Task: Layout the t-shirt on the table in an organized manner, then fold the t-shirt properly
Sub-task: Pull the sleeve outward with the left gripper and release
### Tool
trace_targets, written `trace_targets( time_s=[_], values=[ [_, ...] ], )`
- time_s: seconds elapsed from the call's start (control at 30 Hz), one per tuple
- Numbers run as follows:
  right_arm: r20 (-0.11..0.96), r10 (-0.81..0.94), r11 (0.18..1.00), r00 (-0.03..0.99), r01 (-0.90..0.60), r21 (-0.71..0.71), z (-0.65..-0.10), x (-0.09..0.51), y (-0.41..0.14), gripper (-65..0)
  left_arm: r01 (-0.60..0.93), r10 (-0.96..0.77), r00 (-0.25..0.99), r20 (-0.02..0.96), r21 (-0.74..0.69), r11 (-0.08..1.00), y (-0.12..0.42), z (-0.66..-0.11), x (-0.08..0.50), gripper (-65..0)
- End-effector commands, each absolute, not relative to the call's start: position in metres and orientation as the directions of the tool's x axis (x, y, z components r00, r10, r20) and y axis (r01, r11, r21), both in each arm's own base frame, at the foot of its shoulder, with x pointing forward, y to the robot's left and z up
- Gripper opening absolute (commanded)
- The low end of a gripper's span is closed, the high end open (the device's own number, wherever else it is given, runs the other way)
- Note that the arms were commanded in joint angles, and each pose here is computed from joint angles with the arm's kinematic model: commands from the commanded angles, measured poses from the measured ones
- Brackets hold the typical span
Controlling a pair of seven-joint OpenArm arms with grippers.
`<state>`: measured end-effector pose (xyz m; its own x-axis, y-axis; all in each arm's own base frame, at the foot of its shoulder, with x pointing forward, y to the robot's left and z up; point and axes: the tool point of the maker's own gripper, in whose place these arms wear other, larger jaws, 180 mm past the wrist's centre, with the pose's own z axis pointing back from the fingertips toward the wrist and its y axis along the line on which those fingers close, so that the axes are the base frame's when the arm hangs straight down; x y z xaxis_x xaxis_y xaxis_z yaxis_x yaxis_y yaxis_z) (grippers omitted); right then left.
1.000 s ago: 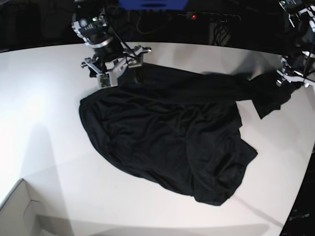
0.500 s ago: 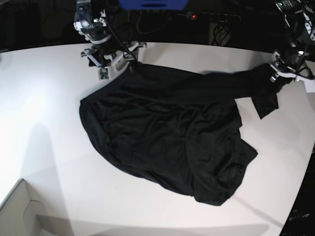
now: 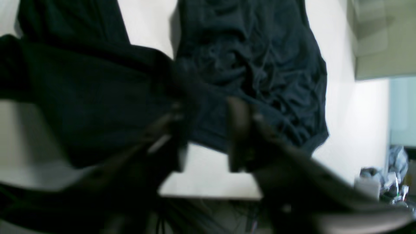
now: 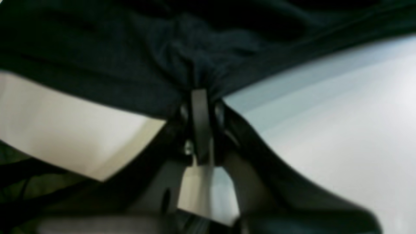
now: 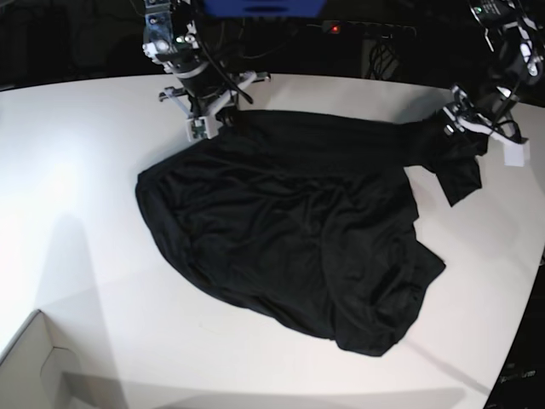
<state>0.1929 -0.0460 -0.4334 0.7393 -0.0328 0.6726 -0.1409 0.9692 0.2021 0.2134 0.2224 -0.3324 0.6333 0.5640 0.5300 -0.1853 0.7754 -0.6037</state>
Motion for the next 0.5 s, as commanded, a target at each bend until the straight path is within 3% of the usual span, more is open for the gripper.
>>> trace_targets(
  time_s=[0.0, 0.1, 0.23, 0.47],
  values=[
    [0.675, -0.038, 0.977, 0.737, -0.115, 0.18, -0.431, 0.192, -0.058, -63.8, -0.158, 0.554, 0.613, 0.564, -0.599, 0.785, 0.226, -0.318, 0.218, -39.8],
    [0.671, -0.061, 0.989, 0.739, -0.049, 0.143, -0.432, 0.187, -0.088, -65.0, -0.158, 0.539, 0.604, 0.588, -0.574, 0.803, 0.234, -0.307, 0.215, -34.9],
    [0.688, -0.075, 0.997, 0.722, 0.029, 0.077, -0.424, 0.186, -0.13, -65.0, -0.207, 0.547, 0.539, 0.64, -0.53, 0.823, 0.27, -0.296, 0.223, -34.7],
    [0.716, -0.056, 0.998, 0.696, 0.061, 0.018, -0.41, 0.19, -0.16, -65.0, -0.312, 0.587, 0.532, 0.61, -0.504, 0.806, 0.307, -0.325, 0.249, -34.3]
  ],
)
